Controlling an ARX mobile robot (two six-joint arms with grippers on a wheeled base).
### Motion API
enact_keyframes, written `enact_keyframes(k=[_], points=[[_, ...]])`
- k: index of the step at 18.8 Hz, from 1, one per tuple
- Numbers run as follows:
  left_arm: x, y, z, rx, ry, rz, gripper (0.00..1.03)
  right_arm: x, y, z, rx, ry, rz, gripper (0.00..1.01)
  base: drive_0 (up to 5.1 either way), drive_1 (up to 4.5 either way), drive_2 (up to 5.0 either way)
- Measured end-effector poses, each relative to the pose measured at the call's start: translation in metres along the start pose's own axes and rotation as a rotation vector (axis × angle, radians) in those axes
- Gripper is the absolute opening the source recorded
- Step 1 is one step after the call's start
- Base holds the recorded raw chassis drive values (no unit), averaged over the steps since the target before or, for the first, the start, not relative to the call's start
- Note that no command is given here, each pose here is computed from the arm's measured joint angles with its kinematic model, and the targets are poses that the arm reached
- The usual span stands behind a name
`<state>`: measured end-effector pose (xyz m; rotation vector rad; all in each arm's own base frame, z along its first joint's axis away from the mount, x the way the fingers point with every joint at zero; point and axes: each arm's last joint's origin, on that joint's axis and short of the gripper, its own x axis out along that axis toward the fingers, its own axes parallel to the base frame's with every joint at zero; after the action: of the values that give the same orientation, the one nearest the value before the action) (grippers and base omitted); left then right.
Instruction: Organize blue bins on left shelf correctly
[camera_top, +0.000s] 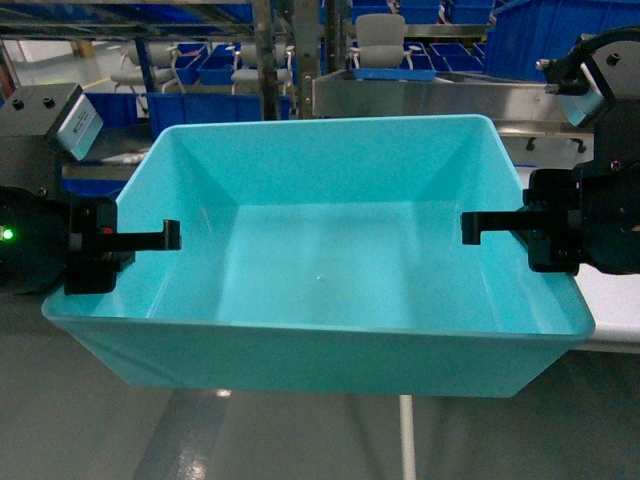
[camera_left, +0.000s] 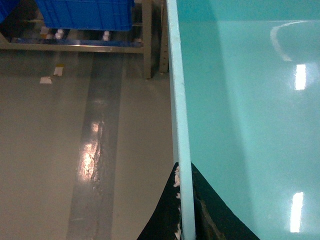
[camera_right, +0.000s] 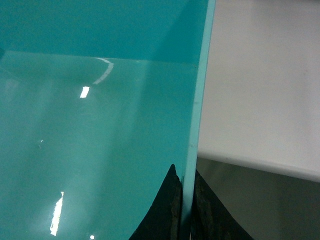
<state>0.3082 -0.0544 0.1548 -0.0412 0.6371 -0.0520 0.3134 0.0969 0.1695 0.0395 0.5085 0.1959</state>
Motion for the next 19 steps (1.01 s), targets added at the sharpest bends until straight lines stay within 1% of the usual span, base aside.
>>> enact_keyframes(k=[1,8,9,11,19], points=[[0.0,-0.0002,-0.0001,0.0,0.001,-0.001,0.02,0.0,-0.0004,0.0,0.0,0.001,-0.001,0.02,-0.4,0.87,-1.7],[-0.0001,-0.0009,-0.0001,0.002,0.0,-0.002,0.02,-0.0001,-0.0002,-0.0002,0.0,0.001,0.0,0.02,-0.2,4.1,-4.4],[-0.0001,-0.0013,-0.0002,0.002,0.0,-0.004,0.02,0.0,-0.002,-0.0003,0.003,0.004,-0.006,0.02,0.0,3.87,-3.8],[-0.0001,-0.0013,-0.0001,0.002,-0.001,-0.003,0.02,0.0,-0.0017,0.0001,0.002,0.0,-0.004,0.02,0.0,3.87,-3.8],[-0.0001,-0.0014,-0.0003,0.003,0.001,-0.004,0.02,0.0,-0.0018,-0.0002,0.002,0.002,-0.004,0.02,-3.0,5.03,-1.9]])
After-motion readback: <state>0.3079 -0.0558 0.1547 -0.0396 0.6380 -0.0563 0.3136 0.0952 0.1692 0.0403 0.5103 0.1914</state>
